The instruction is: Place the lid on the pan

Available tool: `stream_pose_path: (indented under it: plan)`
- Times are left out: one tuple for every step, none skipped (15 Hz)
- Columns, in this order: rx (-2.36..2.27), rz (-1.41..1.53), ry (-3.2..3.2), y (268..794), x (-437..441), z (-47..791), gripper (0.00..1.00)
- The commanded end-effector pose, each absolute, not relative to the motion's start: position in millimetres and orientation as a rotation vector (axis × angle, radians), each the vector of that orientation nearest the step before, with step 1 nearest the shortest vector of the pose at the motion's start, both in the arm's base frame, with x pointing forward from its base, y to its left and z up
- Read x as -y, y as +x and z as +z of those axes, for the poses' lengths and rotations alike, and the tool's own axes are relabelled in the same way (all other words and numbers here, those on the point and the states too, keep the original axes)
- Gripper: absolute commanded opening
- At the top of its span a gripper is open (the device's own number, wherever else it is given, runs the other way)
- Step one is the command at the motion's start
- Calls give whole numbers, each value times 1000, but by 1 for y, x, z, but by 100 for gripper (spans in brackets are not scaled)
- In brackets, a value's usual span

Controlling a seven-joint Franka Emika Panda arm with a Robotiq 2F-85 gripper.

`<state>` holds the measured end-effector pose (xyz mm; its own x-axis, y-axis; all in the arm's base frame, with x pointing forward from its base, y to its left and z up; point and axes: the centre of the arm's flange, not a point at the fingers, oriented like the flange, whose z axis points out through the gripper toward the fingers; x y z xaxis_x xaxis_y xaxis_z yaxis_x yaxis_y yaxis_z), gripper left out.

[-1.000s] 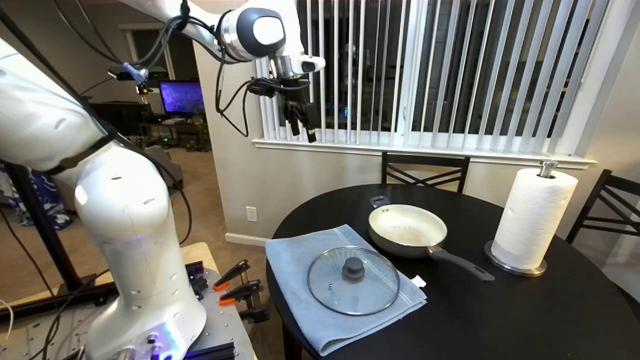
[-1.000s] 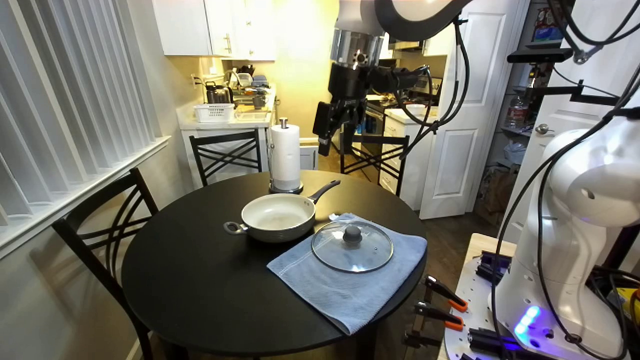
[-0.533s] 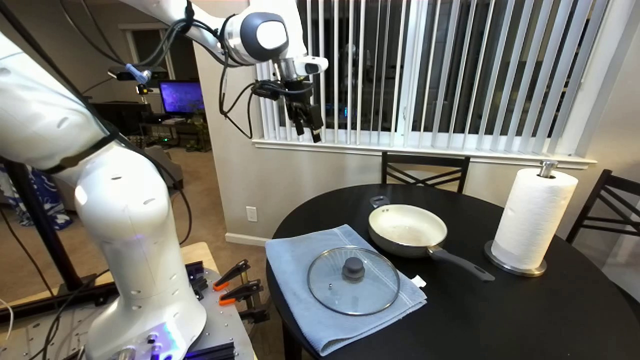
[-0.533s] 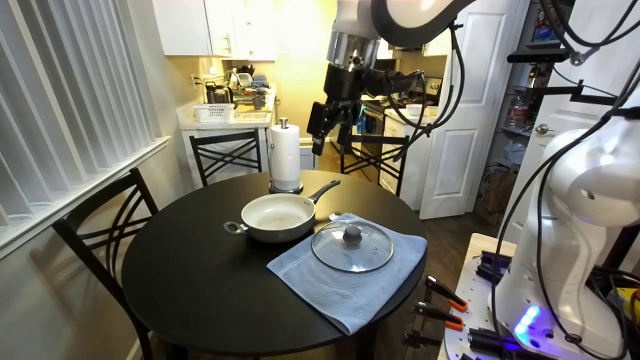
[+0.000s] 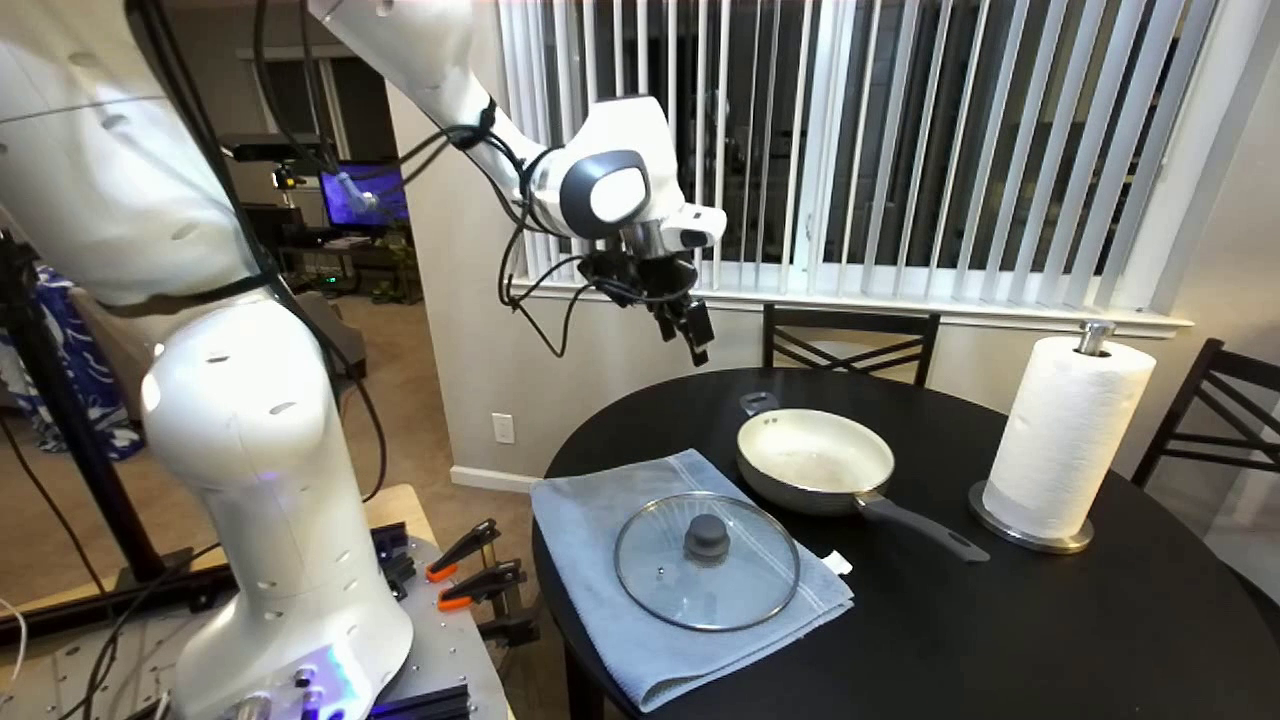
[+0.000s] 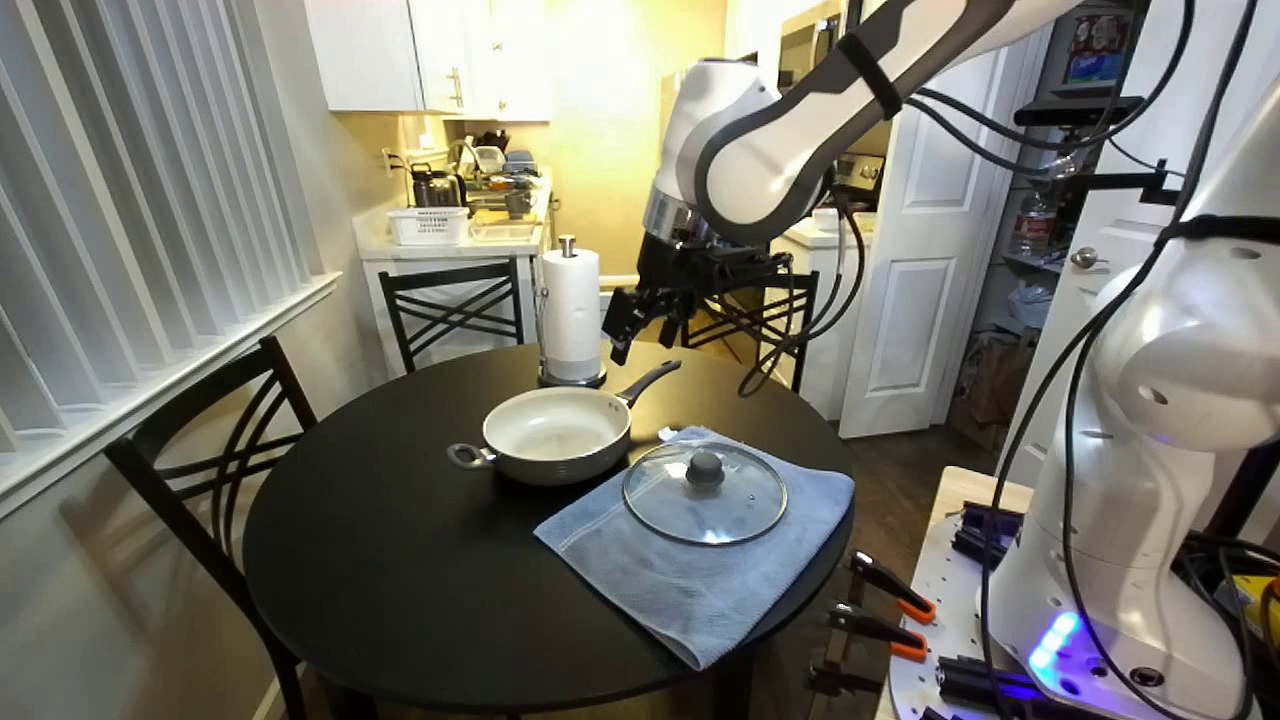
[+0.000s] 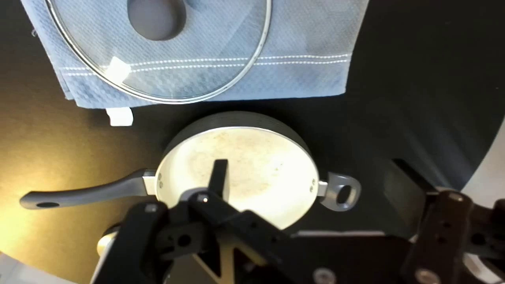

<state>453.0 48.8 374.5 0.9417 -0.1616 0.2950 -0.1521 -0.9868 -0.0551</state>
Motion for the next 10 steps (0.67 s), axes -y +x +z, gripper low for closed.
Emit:
stream_pose_path:
  plan:
    - [-338, -418, -3068, 470, -1, 334, 100]
    - [-349, -388, -3069, 469, 10, 324, 100]
    - [-354, -363, -3061, 470, 17, 314, 100]
    - [-338, -333, -3058, 470, 18, 304, 100]
    - [-303, -313, -3063, 472, 18, 295, 100]
    - [-256, -291, -3052, 473, 14, 287, 100]
    - [-215, -279, -3046, 475, 11, 282, 100]
    - [-185, -266, -3043, 476, 6, 281, 100]
    - [-261, -264, -3065, 466, 10, 289, 100]
    - [-251, -254, -3064, 467, 7, 286, 100]
